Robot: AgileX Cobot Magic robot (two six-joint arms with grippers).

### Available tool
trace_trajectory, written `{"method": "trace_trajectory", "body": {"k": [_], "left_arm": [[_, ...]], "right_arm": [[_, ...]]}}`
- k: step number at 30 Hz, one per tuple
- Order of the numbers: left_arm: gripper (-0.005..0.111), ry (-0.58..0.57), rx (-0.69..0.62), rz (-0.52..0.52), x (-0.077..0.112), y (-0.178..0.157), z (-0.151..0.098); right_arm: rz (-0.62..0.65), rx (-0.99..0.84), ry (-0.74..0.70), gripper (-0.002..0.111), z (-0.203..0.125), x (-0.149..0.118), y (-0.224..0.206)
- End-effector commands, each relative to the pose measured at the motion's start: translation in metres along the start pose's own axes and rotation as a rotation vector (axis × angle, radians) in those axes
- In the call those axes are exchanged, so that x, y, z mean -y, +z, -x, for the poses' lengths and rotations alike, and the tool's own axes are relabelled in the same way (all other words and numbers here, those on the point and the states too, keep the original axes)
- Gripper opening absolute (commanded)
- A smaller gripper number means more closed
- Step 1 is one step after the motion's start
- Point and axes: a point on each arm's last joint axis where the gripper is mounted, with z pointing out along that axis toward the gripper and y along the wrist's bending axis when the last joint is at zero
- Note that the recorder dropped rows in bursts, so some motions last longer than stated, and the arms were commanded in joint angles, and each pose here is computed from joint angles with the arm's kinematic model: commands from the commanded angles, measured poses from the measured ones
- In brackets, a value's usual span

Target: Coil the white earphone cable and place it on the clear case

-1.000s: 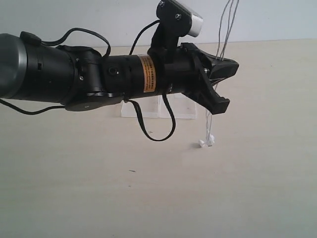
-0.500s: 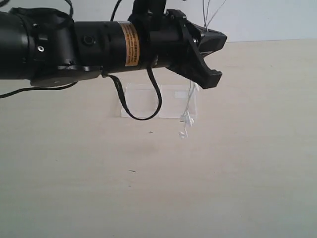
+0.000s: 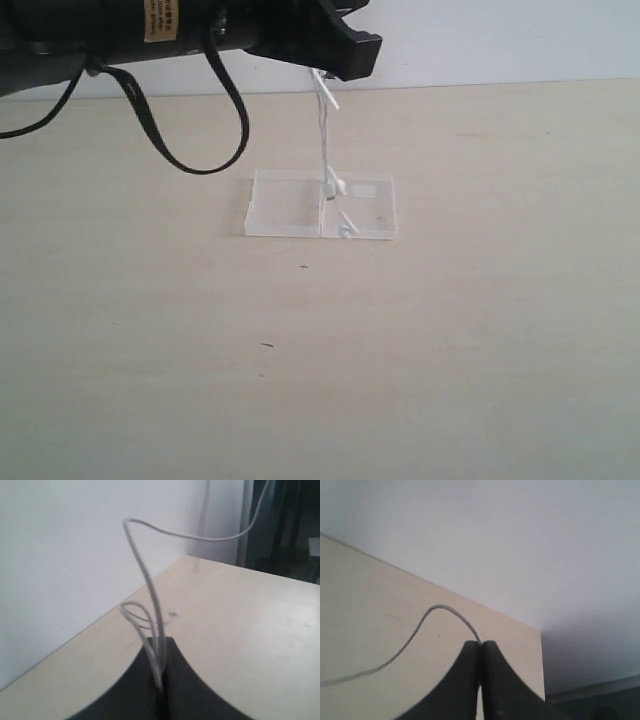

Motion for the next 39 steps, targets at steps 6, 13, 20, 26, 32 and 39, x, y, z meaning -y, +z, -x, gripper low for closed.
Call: {"method": "trace_trajectory", "body": {"k": [6,13,20,26,32,39], "left_arm": [[0.0,0.019,-0.003,0.005,0.001,-0.013,-0.001],[0.0,0.023,-0.009,0.011,0.0,-0.013,-0.002],[0.0,0.035,-0.03,0.027,-0.001,-0.013,-0.003],[0.0,0.036,-0.03,0.061,-0.013,-0.016,-0.004],[0.0,0.005,-0.017,0.098,-0.029,-0.019,-0.004],[0.0,0.006,0.007,0.116,-0.032,-0.03,0.002]], "right_arm": [[0.04,-0.212,-0.107,0.059,-0.016,-0.035,0.071],[-0.025,-0.202,-0.079,0.077,-0.015,-0.029,0.071],[0.115,-0.025,0.024,0.064,-0.02,-0.026,0.043],[0.201,0.228,0.029,0.065,-0.036,-0.032,0.027],[0.378,0.336,0.12,0.065,-0.065,-0.062,0.032],[0.569,0.572,0.211,0.065,-0.116,-0.109,0.046]]}}
